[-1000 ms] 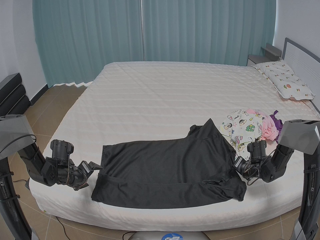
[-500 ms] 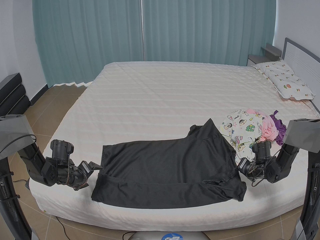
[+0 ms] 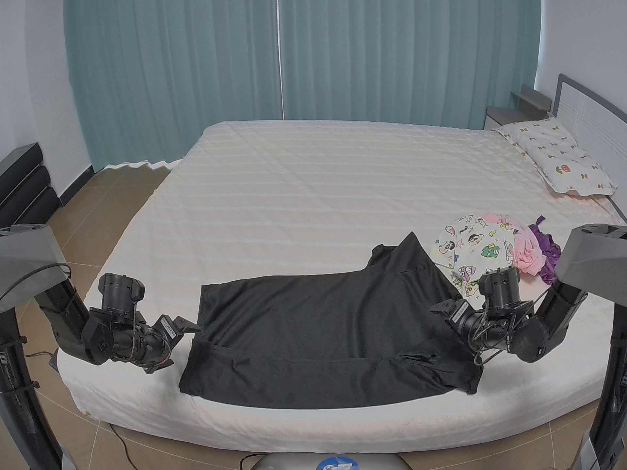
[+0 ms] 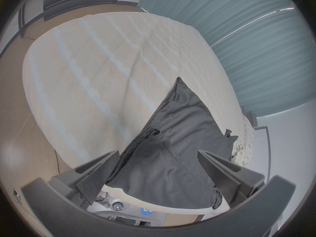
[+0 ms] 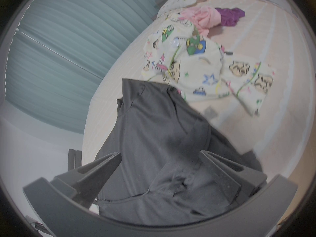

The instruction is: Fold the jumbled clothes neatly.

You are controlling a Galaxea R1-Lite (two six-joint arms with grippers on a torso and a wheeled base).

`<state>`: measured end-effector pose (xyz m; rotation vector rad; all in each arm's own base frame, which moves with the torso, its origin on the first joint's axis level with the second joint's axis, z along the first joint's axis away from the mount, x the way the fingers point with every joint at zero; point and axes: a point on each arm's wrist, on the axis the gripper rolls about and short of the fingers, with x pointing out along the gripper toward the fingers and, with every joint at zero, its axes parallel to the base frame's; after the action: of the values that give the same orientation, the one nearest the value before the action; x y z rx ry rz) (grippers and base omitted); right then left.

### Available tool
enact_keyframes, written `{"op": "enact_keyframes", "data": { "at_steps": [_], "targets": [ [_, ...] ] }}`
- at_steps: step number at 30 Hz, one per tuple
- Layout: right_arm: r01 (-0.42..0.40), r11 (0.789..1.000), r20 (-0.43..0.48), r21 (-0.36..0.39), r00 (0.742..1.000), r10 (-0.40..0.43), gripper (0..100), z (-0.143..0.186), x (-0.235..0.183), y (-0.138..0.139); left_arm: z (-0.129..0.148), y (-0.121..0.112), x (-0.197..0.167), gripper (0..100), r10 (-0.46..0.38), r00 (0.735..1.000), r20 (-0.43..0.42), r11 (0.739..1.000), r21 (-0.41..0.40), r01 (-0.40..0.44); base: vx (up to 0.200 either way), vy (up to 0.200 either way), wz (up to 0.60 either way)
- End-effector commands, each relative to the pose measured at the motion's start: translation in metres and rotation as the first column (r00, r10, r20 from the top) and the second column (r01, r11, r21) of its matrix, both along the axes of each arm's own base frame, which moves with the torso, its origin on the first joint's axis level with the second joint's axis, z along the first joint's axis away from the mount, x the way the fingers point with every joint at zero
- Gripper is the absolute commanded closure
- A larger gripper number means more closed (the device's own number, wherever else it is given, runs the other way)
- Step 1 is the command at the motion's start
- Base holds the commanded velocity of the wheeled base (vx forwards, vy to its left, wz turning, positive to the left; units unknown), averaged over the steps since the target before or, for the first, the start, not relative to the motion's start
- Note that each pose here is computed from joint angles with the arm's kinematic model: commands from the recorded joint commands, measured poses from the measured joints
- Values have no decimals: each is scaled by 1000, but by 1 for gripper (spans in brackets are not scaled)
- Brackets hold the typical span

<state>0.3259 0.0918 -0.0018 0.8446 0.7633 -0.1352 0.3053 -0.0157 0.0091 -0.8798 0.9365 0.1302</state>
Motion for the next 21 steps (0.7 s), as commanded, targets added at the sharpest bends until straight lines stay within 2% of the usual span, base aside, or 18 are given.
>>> {"op": "enact_keyframes", "data": {
  "at_steps": [1,5,21],
  "targets": [
    [-25,1000,-43,15,999,26,0,-17,-1,17,0,0,0,0,0,1000,0,1000,0,0,0,0,0],
    [-32,999,-53,39,998,34,0,-15,-5,25,0,0,0,0,2,1000,0,1000,0,-2,0,0,0],
    [-69,997,-68,19,995,71,0,-24,-7,41,0,0,0,0,2,1000,0,1000,0,-2,0,0,0]
  ]
}}
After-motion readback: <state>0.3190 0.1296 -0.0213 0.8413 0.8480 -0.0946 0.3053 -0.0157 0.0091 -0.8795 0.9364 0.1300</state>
